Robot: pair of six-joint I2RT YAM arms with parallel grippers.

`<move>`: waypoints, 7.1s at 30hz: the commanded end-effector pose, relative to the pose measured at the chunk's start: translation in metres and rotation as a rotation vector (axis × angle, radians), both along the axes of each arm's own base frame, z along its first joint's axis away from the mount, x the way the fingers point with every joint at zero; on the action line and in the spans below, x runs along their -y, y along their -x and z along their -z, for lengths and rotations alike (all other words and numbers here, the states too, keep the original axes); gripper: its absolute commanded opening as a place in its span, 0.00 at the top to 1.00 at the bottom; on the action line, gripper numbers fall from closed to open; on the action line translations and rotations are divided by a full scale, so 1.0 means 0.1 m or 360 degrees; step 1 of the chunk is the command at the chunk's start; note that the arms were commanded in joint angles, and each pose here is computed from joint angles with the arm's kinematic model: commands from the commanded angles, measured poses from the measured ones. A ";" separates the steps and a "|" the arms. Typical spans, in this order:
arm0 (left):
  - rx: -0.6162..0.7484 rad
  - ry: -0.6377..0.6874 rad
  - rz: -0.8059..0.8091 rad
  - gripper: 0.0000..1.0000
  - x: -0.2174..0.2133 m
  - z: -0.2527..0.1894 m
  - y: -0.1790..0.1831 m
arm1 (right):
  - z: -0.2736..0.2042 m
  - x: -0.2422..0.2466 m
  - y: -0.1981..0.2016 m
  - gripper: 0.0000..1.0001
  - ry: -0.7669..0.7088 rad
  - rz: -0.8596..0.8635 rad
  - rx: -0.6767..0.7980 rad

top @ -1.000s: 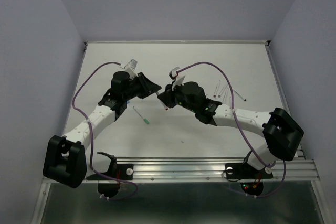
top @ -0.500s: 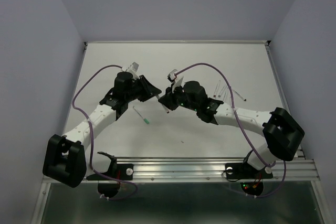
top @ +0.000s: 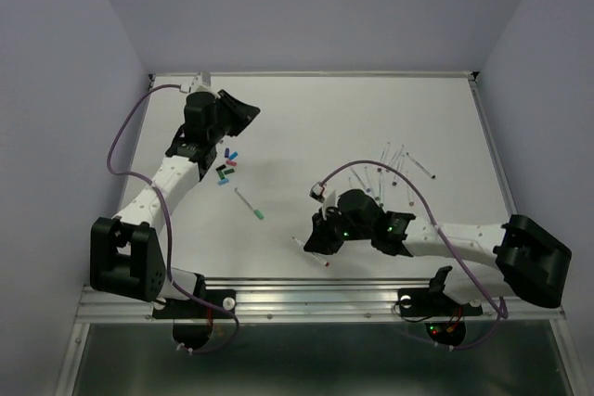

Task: Open the pen caps

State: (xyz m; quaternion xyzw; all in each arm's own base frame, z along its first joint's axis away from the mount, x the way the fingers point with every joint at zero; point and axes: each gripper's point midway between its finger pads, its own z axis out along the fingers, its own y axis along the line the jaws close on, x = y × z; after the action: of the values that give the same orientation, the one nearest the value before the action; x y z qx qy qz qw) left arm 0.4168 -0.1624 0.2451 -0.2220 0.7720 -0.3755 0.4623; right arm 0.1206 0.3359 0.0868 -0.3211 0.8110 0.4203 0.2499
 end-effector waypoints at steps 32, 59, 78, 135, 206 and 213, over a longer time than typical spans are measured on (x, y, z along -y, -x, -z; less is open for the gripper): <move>-0.0922 -0.0913 -0.0356 0.58 -0.62 1.89 0.31 | 0.10 1.13 -2.06 0.56 0.0632 0.1305 0.0352; -0.0682 -0.0730 -0.0451 0.01 -0.79 1.11 0.85 | -0.64 0.30 -1.55 0.00 0.0112 0.0648 0.0359; -0.1101 -0.0806 -0.0447 0.20 -0.63 2.00 1.23 | -0.53 0.83 -1.70 0.00 0.0286 0.1069 0.0458; 0.0983 -0.0400 0.1269 1.00 1.02 -0.12 1.83 | -2.18 0.38 -1.35 0.01 -0.0798 0.0715 0.0543; 0.0958 -0.0187 0.1216 0.30 1.12 -0.05 1.84 | -2.51 0.16 -1.89 0.99 -0.0918 0.0944 0.0315; 0.0974 -0.0176 0.1232 0.39 1.12 -0.07 1.87 | -2.51 0.15 -1.91 0.98 -0.0922 0.0953 0.0302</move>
State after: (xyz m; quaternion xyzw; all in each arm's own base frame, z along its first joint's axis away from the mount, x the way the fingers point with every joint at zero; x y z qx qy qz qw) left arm 0.2360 -0.2715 0.2326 0.2045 0.6800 -0.5106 0.4849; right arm 0.3072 0.3194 0.3003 -0.0271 0.7252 0.4838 0.4892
